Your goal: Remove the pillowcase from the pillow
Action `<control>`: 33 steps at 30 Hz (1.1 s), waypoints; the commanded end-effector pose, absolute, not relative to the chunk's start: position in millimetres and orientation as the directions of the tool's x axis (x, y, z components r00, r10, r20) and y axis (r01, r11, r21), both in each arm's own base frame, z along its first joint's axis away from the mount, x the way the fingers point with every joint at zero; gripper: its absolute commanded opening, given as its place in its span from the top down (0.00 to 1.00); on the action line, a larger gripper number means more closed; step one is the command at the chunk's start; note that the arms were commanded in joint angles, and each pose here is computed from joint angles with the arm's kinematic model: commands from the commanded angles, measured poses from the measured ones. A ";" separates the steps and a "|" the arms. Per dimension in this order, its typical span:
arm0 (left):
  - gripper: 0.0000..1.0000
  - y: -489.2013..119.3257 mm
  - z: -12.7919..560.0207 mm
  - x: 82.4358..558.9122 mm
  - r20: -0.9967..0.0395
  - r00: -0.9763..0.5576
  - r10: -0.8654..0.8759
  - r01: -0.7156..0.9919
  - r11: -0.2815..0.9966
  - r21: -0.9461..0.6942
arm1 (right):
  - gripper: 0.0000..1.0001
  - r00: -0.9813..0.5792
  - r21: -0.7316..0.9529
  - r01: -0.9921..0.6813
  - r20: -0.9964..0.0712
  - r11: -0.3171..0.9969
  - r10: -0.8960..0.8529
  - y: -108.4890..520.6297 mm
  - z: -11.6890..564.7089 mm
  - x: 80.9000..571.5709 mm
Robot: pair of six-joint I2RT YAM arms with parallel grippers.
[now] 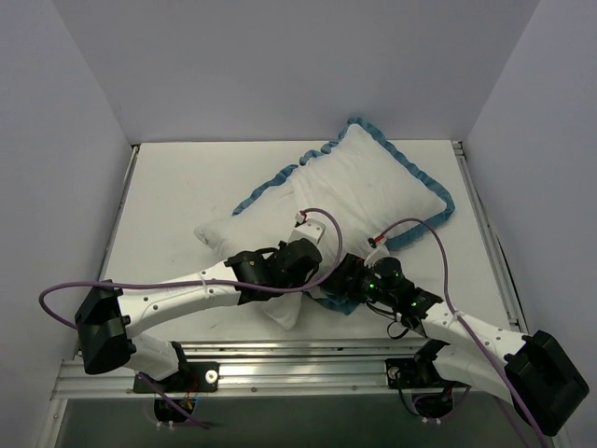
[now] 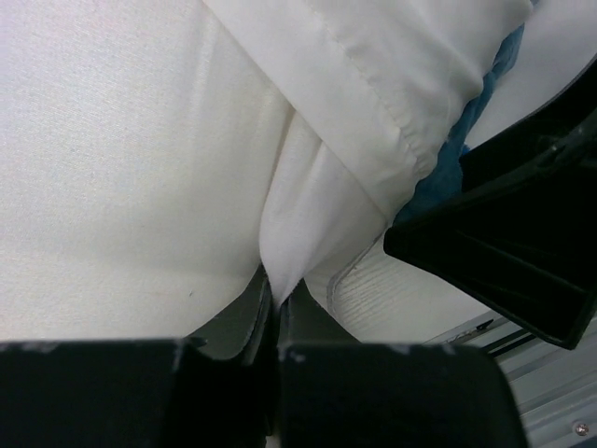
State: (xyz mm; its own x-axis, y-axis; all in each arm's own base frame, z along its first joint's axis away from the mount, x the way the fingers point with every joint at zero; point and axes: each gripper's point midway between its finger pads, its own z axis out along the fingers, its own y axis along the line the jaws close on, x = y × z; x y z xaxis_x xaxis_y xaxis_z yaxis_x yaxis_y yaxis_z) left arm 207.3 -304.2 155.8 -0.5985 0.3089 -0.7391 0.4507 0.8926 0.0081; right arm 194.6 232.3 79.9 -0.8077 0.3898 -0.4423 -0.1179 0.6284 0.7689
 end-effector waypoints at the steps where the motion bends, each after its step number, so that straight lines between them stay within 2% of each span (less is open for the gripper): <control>1: 0.98 -320.8 197.6 219.2 -0.791 -0.583 0.185 0.432 0.895 -0.109 | 0.29 -0.795 0.793 -0.157 -0.455 0.589 0.401 240.6 94.1 196.0; 4: 0.98 -322.8 201.2 220.0 -0.793 -0.579 0.189 0.440 0.892 -0.109 | 0.41 -0.785 0.781 -0.148 -0.466 0.606 0.409 237.1 92.1 198.4; 7: 0.98 -317.9 203.8 219.5 -0.792 -0.580 0.189 0.435 0.894 -0.105 | 0.58 -0.779 0.765 -0.148 -0.481 0.627 0.402 235.4 91.8 201.2; 8: 0.98 -313.7 201.6 219.3 -0.789 -0.584 0.192 0.429 0.898 -0.098 | 0.72 -0.778 0.763 -0.148 -0.483 0.629 0.402 234.8 91.8 201.7; 10: 0.98 -303.9 202.4 220.6 -0.786 -0.590 0.183 0.412 0.906 -0.099 | 0.86 -0.772 0.739 -0.142 -0.499 0.659 0.394 230.0 90.3 205.0; 11: 0.98 -295.2 196.8 219.4 -0.774 -0.604 0.190 0.399 0.913 -0.087 | 0.98 -0.767 0.727 -0.139 -0.509 0.673 0.391 227.1 90.2 207.0; 15: 0.98 -263.4 189.9 217.0 -0.749 -0.636 0.189 0.347 0.936 -0.058 | 1.00 -0.722 0.646 -0.099 -0.570 0.757 0.392 200.2 100.0 224.7; 17: 0.98 -243.8 190.9 213.0 -0.737 -0.652 0.179 0.315 0.948 -0.048 | 1.00 -0.664 0.605 -0.102 -0.632 0.789 0.399 187.2 125.6 243.3; 22: 0.98 -188.9 195.6 204.1 -0.724 -0.677 0.132 0.213 0.977 -0.021 | 1.00 -0.551 0.494 0.088 -0.699 0.865 0.455 112.3 164.3 283.7; 28: 0.98 -109.4 213.5 196.9 -0.728 -0.684 0.047 0.021 0.999 0.045 | 1.00 -0.375 0.514 0.291 -0.715 0.807 0.590 16.5 223.0 320.0; 30: 0.98 -98.4 229.2 196.0 -0.761 -0.648 -0.024 -0.025 1.000 -0.011 | 1.00 -0.328 0.554 0.344 -0.686 0.758 0.649 -12.3 229.3 325.8; 33: 0.98 -90.3 239.7 191.8 -0.770 -0.635 -0.061 -0.043 0.998 -0.043 | 1.00 -0.318 0.615 0.338 -0.638 0.712 0.701 -18.3 230.5 331.8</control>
State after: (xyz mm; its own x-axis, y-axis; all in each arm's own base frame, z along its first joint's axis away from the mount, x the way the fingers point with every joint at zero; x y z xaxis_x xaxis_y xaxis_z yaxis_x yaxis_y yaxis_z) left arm 207.3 -163.6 241.5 -0.6318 -0.1097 -0.7673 0.1168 0.9651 -0.2342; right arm 312.5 40.1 209.2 -0.4973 0.6597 -0.5635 0.2345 0.7275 0.6448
